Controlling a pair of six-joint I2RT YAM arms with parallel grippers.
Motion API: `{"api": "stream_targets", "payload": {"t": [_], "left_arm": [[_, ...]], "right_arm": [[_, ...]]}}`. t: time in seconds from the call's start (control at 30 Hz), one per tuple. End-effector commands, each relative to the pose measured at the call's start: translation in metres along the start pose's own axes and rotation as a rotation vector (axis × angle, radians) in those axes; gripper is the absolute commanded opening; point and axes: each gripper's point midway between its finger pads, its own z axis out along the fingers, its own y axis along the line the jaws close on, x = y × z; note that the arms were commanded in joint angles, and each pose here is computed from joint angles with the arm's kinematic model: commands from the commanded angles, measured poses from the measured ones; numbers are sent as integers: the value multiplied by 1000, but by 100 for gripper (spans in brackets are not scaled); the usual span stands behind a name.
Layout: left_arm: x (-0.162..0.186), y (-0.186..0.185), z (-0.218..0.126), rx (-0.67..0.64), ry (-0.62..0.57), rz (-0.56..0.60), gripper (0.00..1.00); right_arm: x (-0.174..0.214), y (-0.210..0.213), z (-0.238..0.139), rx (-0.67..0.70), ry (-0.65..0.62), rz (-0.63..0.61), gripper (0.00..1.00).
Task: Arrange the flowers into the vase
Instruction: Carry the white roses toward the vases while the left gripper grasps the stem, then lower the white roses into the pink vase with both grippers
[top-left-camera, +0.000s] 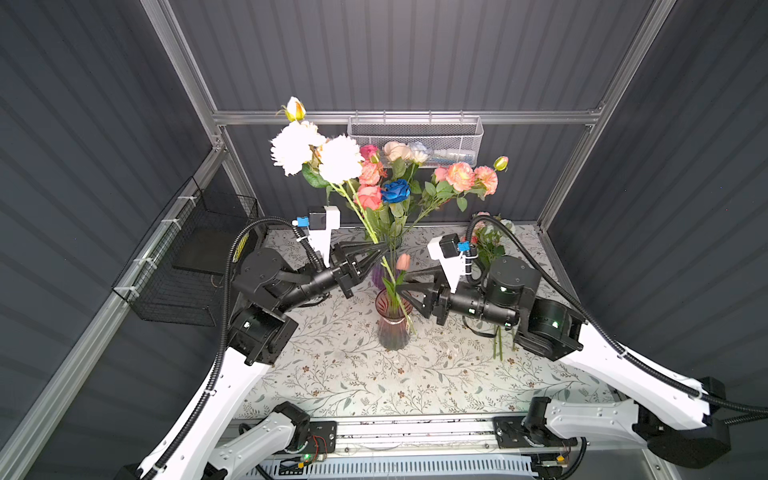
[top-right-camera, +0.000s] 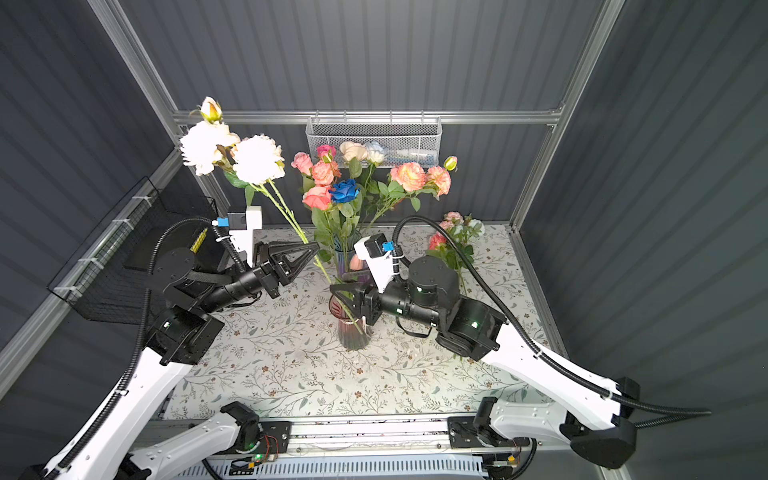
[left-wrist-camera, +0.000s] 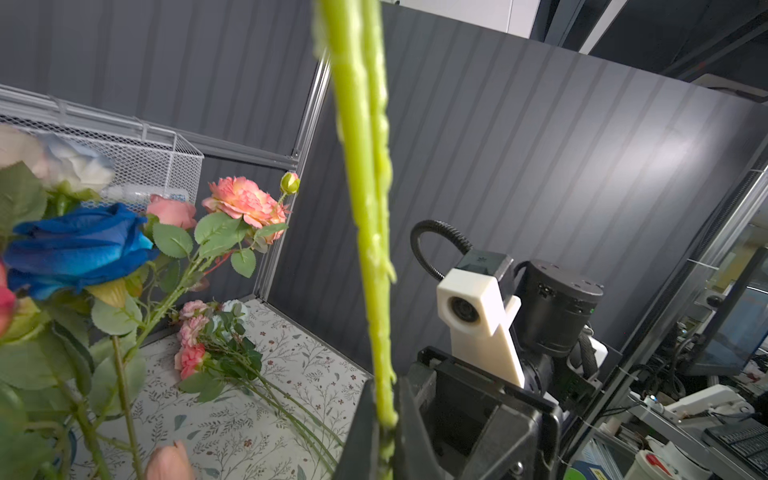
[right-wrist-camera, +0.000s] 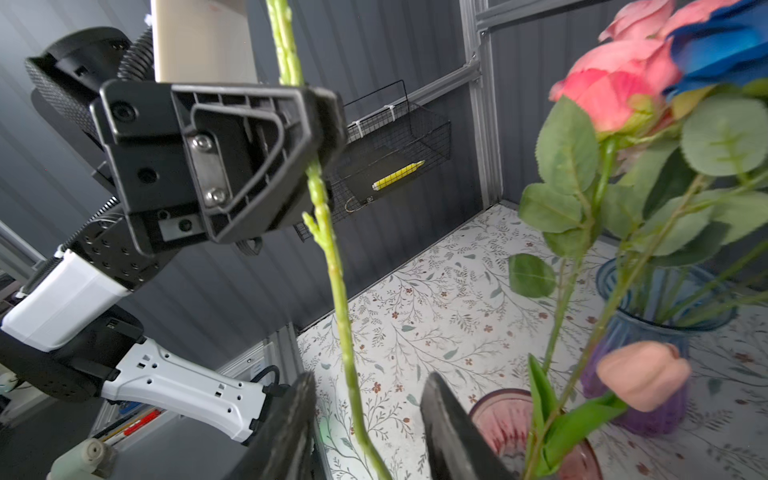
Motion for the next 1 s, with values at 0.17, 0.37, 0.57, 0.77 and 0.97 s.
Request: {"api": "stream_targets", "payload": {"t": [0.17, 0.37, 0.57, 0.77, 0.97], "left_arm": [[-22, 1, -18, -138, -12, 225, 0], [-8, 28, -6, -197, 11, 257, 0], [17, 58, 8, -235, 43, 236, 0], [53, 90, 5, -331, 113, 197, 0], [91, 117, -6, -435, 156, 98, 1]], "right_arm": [[-20, -14, -41, 128, -86, -71, 49], [-22, -17, -52, 154, -100, -76, 50], [-18, -19, -56, 165, -95, -72, 50], [-13, -22, -59, 181, -91, -66, 51], [-9, -28, -56, 200, -86, -64, 54]]}}
